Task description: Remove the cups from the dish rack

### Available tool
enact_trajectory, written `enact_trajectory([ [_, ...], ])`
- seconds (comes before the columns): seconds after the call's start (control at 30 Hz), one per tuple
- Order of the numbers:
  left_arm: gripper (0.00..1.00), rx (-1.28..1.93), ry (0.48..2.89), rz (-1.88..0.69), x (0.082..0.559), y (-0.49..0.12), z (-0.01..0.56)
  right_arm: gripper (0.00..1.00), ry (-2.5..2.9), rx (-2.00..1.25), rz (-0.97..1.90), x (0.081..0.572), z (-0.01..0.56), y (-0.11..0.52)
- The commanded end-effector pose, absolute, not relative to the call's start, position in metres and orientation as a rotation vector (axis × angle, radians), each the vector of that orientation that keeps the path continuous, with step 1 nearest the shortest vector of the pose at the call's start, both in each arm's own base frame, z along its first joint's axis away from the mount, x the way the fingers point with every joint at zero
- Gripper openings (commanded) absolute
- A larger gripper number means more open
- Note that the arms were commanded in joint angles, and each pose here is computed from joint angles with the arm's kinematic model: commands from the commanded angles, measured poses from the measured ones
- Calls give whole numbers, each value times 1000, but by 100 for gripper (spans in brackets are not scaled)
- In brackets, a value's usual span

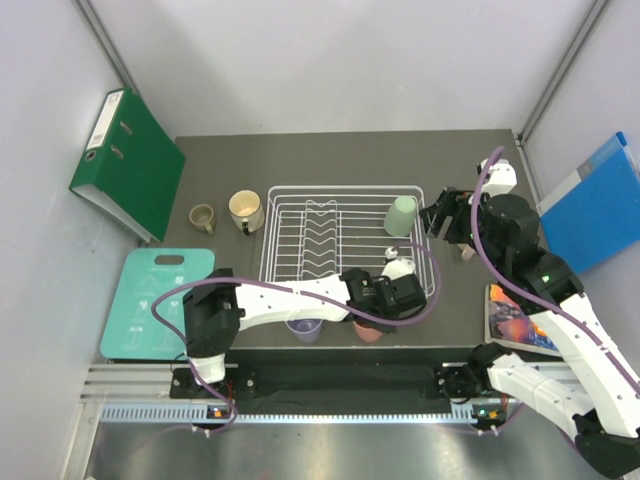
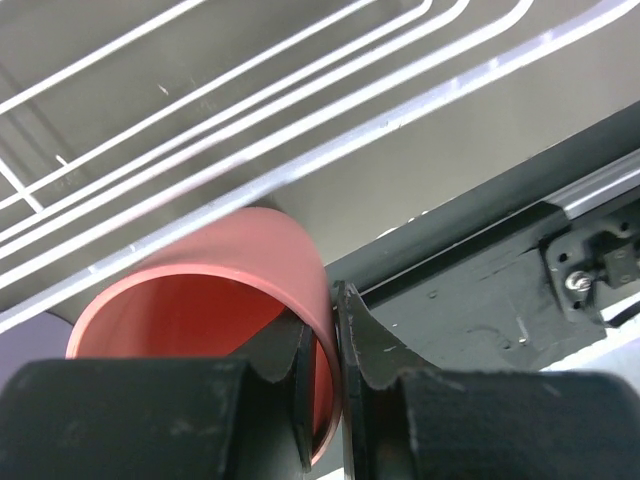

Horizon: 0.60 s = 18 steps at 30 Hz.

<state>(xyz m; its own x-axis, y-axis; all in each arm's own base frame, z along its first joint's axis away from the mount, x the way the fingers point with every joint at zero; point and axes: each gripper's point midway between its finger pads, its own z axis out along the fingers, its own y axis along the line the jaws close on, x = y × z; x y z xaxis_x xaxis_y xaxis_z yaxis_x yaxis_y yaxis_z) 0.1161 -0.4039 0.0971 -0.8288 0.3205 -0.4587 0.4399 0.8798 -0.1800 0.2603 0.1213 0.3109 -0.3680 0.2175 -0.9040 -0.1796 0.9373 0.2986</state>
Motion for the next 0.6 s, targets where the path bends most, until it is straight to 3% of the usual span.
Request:
enact_trajectory([
  [0.0,0,584,2600,-360,113,-408,103,73,1836,18,434,261,331,124],
  [0.27,23,594,2582,-359,105,-411,110,73,1829,16,440,259,333,124],
  [0.3,33,595,2571,-354,104,-412,114,73,1830,13,443,259,333,124],
  [0.43,54,592,2538,-341,105,-412,125,74,1827,12,447,258,334,125],
  [0.57,60,575,2522,-342,106,-413,134,74,1825,7,453,257,334,126],
])
